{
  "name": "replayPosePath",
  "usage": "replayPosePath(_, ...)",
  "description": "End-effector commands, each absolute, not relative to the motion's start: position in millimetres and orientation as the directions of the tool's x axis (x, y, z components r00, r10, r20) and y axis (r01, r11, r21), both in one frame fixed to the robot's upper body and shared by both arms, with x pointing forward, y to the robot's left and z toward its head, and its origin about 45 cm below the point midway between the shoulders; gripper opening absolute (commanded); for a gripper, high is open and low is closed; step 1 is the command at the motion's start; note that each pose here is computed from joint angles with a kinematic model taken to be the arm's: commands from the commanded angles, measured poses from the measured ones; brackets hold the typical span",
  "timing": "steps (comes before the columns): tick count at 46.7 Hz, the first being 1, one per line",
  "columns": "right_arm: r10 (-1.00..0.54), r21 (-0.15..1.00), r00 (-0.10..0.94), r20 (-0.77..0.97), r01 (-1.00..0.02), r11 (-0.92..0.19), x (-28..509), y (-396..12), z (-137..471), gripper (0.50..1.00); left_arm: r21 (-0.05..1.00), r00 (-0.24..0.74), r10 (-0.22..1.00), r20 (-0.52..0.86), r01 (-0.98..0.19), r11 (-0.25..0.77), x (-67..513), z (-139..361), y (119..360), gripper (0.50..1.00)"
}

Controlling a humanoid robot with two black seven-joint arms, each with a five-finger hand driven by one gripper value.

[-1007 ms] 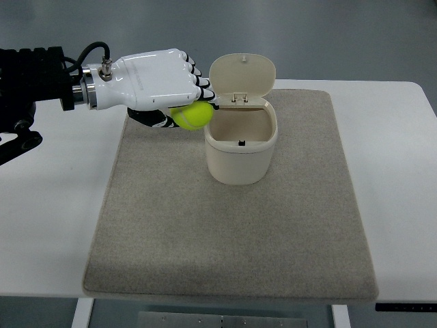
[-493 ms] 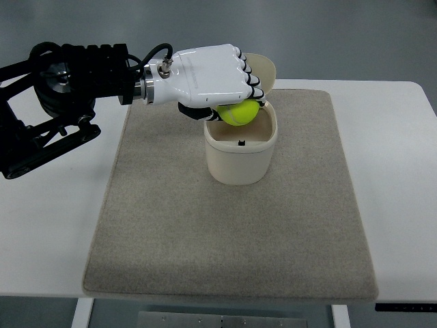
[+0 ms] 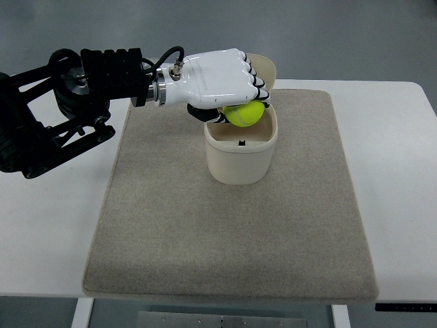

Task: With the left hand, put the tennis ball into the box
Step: 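Carry the ball with the left hand over the cream bin opening, then open the left hand fingers to drop the ball into the bin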

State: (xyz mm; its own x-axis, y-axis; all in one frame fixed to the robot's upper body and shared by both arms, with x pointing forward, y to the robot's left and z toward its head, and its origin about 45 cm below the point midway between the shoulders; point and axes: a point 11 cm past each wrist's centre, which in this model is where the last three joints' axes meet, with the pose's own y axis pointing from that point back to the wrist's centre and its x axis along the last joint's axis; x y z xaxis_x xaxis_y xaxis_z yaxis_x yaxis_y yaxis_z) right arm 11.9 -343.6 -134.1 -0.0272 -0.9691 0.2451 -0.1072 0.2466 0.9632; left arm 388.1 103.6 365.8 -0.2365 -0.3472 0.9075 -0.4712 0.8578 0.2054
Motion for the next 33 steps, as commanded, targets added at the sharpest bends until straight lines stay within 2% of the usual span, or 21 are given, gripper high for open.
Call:
replayPosePath(1, -0.969, 0.963, -0.027, 0.245, -0.107, 0.247, 12, -344, -134, 0.903, 0.209, -0.232, -0.35, 0.908, -0.474, 0.856, 389, 364, 105, 0.565)
replayPosePath(4, -0.969, 0.963, -0.027, 0.245, -0.107, 0.247, 12, -344, -134, 0.903, 0.209, -0.23, -0.35, 0.908, -0.474, 0.856, 389, 364, 105, 0.636)
replayPosePath(10, -0.969, 0.963, -0.027, 0.245, -0.107, 0.247, 12, -344, -134, 0.903, 0.214, -0.22, -0.351, 0.91, -0.475, 0.854, 389, 360, 106, 0.671)
replayPosePath(13, -0.969, 0.963, -0.027, 0.245, -0.107, 0.247, 12, -344, -134, 0.903, 0.217, -0.215, -0.352, 0.911, -0.476, 0.852, 389, 358, 107, 0.769)
replayPosePath(15, -0.969, 0.963, -0.027, 0.245, -0.107, 0.247, 12, -344, -134, 0.901, 0.215, -0.217, -0.351, 0.911, -0.476, 0.853, 388, 358, 107, 0.782)
replayPosePath(18, -0.969, 0.963, -0.027, 0.245, -0.107, 0.247, 12, -344, -134, 0.903, 0.215, -0.217, -0.351, 0.911, -0.476, 0.853, 388, 358, 107, 0.853)
replayPosePath(22, -0.969, 0.963, -0.027, 0.245, -0.107, 0.247, 12, -344, -134, 0.903, 0.217, -0.216, -0.353, 0.91, -0.477, 0.851, 389, 358, 108, 0.887)
replayPosePath(25, -0.969, 0.963, -0.027, 0.245, -0.107, 0.247, 12, -344, -134, 0.903, 0.217, -0.216, -0.355, 0.91, -0.481, 0.85, 389, 358, 110, 0.953)
replayPosePath(31, -0.969, 0.963, -0.027, 0.245, -0.107, 0.247, 12, -344, -134, 0.901, 0.219, -0.211, -0.356, 0.91, -0.483, 0.847, 388, 355, 113, 0.964)
replayPosePath(33, -0.969, 0.963, -0.027, 0.245, -0.107, 0.247, 12, -344, -134, 0.903, 0.211, -0.219, -0.353, 0.91, -0.487, 0.848, 389, 357, 116, 0.988)
